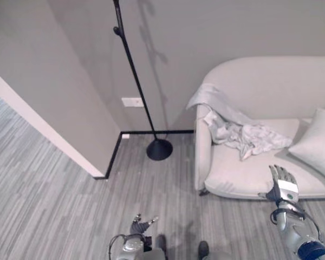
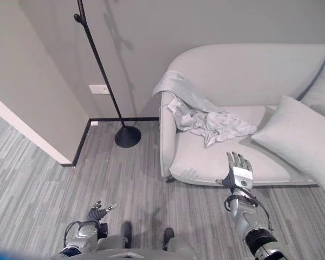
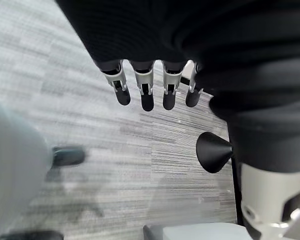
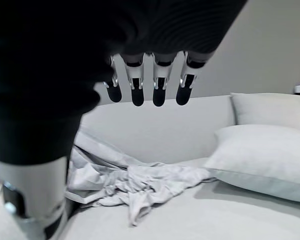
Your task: Hang the clothes on the sofa on the clothes rack.
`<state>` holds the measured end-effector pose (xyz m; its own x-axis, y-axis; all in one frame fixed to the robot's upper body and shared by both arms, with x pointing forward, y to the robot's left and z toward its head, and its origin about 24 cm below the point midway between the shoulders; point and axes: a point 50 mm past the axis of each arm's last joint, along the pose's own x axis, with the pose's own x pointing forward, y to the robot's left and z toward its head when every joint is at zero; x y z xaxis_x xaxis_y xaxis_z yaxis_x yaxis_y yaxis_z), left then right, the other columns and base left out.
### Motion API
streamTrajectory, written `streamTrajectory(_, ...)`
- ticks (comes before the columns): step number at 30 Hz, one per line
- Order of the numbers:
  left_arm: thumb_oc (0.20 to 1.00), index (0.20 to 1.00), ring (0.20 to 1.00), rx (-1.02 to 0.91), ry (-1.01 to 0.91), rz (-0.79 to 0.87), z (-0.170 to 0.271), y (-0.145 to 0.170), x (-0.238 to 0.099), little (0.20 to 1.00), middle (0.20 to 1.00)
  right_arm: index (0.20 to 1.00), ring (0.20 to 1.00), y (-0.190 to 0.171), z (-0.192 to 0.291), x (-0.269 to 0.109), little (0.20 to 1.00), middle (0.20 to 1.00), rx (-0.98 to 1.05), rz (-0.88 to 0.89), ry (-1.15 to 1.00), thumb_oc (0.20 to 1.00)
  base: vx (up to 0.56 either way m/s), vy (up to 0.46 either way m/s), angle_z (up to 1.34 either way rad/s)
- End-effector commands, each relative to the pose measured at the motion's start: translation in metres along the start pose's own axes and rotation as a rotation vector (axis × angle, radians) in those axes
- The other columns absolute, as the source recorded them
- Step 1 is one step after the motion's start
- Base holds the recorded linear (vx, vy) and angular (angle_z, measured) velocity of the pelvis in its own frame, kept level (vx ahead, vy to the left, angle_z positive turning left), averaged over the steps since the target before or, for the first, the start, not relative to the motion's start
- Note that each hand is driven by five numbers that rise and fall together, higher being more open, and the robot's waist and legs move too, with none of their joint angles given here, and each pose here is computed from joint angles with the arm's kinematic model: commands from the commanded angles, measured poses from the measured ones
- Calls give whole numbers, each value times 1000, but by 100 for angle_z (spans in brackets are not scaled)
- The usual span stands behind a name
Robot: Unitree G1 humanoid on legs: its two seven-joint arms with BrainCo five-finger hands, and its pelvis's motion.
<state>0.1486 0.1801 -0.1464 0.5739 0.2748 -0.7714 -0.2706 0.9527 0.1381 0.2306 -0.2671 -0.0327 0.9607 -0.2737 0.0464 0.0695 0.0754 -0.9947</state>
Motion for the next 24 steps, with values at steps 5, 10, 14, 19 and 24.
streamTrajectory(5, 1000, 1000, 1000, -225, -46, 23, 9, -5, -2, 1000, 1000, 1000, 1000, -12, 11, 11, 1000, 1000, -37, -78, -72, 1000, 277, 41, -40)
streamTrajectory(10, 1000, 1000, 1000, -297, -31, 34, 5, -4, -3, 1000, 1000, 1000, 1000, -11, 12, 14, 1000, 1000, -47, -56, -74, 1000, 459, 124, -54)
streamTrajectory(14, 1000, 1000, 1000, -233, -23, 10, 4, -7, -2, 1000, 1000, 1000, 1000, -6, 19, 10, 1000, 1000, -25, -23, -85, 1000, 497, 204, -76)
streamTrajectory(19, 1000, 1000, 1000, -42, -27, -7, 4, -1, 0, 1000, 1000, 1000, 1000, 4, 31, 6, 1000, 1000, 38, 17, -84, 1000, 430, 181, -34)
streamTrajectory(24, 1000, 1000, 1000, 66, -31, 7, 6, 7, 3, 1000, 1000, 1000, 1000, 2, 32, 17, 1000, 1000, 3, 21, -77, 1000, 297, 138, -7)
